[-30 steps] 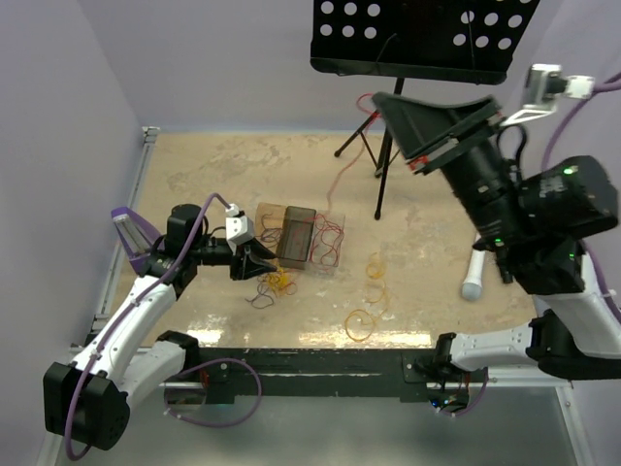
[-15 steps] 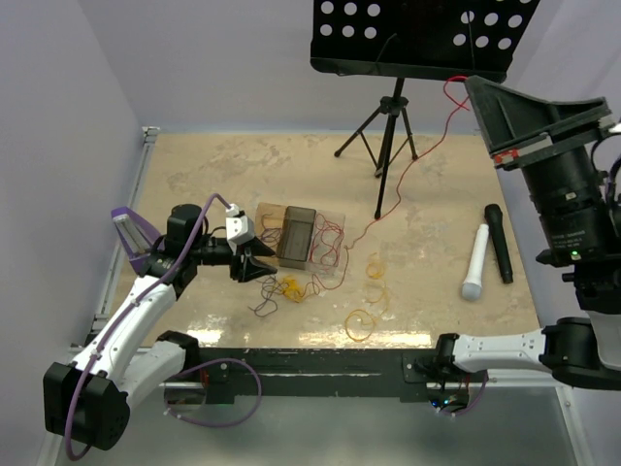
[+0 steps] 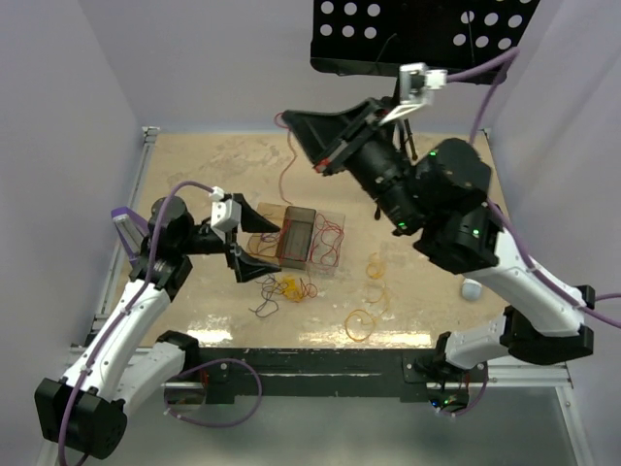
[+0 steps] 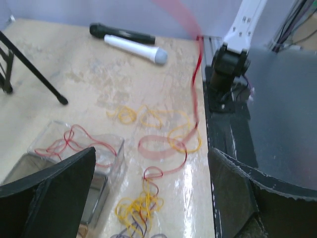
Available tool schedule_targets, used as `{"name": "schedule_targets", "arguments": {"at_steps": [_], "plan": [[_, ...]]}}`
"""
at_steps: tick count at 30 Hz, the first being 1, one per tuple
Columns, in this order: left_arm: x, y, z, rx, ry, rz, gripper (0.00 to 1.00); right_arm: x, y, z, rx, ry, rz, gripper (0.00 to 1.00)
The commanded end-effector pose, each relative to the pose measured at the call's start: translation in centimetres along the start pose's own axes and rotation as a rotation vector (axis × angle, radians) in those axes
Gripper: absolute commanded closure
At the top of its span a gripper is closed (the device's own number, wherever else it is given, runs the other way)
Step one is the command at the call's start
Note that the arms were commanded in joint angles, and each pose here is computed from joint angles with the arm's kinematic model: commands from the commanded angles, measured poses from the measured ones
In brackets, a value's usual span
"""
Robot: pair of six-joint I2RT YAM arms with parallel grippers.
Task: Untangle the cables
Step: Untie the cable.
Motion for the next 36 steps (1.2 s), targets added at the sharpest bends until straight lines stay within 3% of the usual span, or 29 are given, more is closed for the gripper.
{"name": "schedule_targets", "arguments": {"at_steps": [1, 4, 6, 7, 9, 10, 11, 17, 18, 20, 23, 27, 36], "plan": [[-0.4, 5.8, 0.1, -0.156, -0.015, 0.011, 0.00, 2.4, -0.9, 0.7, 0.032, 0.112, 0.065, 1.00], [-0.6, 7.0, 0.1, -0.192, -0.026, 0.037, 0.03, 2.3, -1.9, 1.0, 0.050, 0.119, 0.078, 1.00], [-0.7, 7.2, 0.1, -0.189, -0.055, 0.049, 0.19, 2.3, -2.2, 1.1, 0.054, 0.122, 0.081, 1.00], [-0.7, 7.1, 0.2, -0.184, -0.055, 0.046, 0.31, 2.2, -2.2, 1.1, 0.055, 0.119, 0.080, 1.00], [-0.1, 6.6, 0.2, -0.161, -0.028, 0.036, 0.82, 2.0, -1.9, 0.9, 0.046, 0.108, 0.074, 1.00], [0.1, 6.5, 0.2, -0.146, -0.018, 0.043, 0.95, 1.7, -1.8, 0.8, 0.042, 0.096, 0.066, 1.00], [0.2, 6.5, 0.2, -0.139, -0.012, 0.061, 1.00, 1.6, -1.6, 0.6, 0.041, 0.095, 0.066, 1.00], [0.6, 8.7, -0.1, -0.133, 0.013, 0.107, 1.00, -3.7, -4.6, -0.2, 0.077, -0.071, 0.015, 1.00], [0.8, 9.4, -0.2, -0.136, 0.023, 0.114, 1.00, -5.1, -5.9, -0.3, 0.102, -0.103, -0.006, 0.96], [1.5, 11.0, -0.4, -0.135, 0.061, 0.124, 1.00, -8.4, -9.2, -1.2, 0.176, -0.177, -0.038, 0.73], [2.7, 14.1, -1.1, -0.141, 0.149, 0.187, 1.00, -12.6, -12.9, -3.7, 0.260, -0.227, -0.089, 0.46], [4.4, 16.4, -2.0, -0.144, 0.292, 0.195, 1.00, -14.3, -14.8, -6.3, 0.313, -0.165, -0.117, 0.21], [4.6, 20.5, -3.6, -0.196, 0.414, 0.220, 1.00, -18.0, -20.3, -7.1, 0.452, -0.190, -0.241, 0.15]]}}
Point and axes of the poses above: each gripper's point midway between its finger pads, its own z axis out along the fingers, its own x axis along the line the jaws close on, y = z × x, the point moved 1 cm from there along -z, back along the fingers, and after that the axes turned 7 degrees about z, right-handed, at the moved point
